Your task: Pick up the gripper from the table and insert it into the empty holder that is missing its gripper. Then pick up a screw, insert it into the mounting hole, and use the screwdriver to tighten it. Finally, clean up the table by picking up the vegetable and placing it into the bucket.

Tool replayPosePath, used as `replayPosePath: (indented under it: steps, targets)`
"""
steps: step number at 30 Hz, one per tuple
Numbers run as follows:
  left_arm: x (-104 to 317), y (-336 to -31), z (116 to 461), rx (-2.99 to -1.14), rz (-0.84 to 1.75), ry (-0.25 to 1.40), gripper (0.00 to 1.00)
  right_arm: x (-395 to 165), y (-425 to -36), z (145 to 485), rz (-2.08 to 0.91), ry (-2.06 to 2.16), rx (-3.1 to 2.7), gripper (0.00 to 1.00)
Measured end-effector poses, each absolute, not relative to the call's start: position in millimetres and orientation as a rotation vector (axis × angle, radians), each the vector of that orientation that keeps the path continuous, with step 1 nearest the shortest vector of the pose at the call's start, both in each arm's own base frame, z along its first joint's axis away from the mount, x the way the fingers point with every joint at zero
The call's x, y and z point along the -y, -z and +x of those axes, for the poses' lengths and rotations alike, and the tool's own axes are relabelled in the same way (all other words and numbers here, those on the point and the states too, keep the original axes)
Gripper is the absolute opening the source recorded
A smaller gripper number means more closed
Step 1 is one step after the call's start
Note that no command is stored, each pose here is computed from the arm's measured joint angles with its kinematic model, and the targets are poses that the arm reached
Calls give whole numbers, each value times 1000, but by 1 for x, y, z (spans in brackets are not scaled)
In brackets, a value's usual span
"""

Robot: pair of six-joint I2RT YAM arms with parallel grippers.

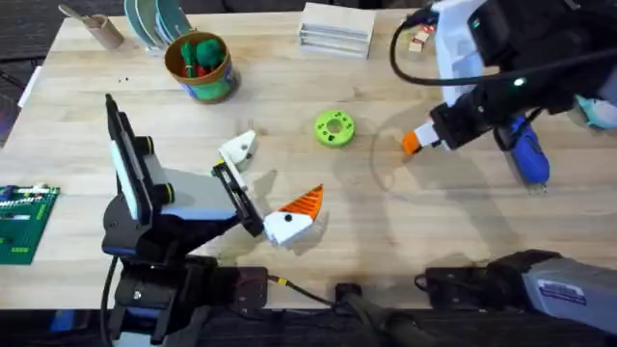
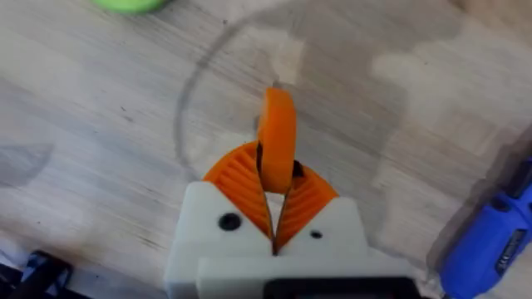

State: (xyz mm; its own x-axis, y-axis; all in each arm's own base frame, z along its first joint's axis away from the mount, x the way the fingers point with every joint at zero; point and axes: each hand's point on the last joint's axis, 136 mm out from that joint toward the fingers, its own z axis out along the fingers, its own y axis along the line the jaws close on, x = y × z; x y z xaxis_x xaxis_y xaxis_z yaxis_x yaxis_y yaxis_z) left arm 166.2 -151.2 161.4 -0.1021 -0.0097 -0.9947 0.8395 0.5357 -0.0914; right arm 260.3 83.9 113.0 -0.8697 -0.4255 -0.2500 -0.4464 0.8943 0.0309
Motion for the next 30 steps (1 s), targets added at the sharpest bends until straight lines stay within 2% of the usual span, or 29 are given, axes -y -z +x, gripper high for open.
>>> replayPosePath:
  steps: [9,14,20,24,30]
  targets:
    - [151,-161,166,-1511,744,840,993,-97,-164,256,-618,-244,-2658,21]
    - [151,-161,166,-1511,745,840,992,-133,-189,242,-635,-567,-2560,21]
    - [151,-161,166,-1511,744,840,993,-185,-224,242,-709,-1001,-2314,19]
    - [151,-161,166,-1511,744,840,993,-204,-221,237,-736,-1228,-2265,19]
    - [151,-161,166,-1511,745,840,993,-231,-212,245,-773,-1592,-2167,18]
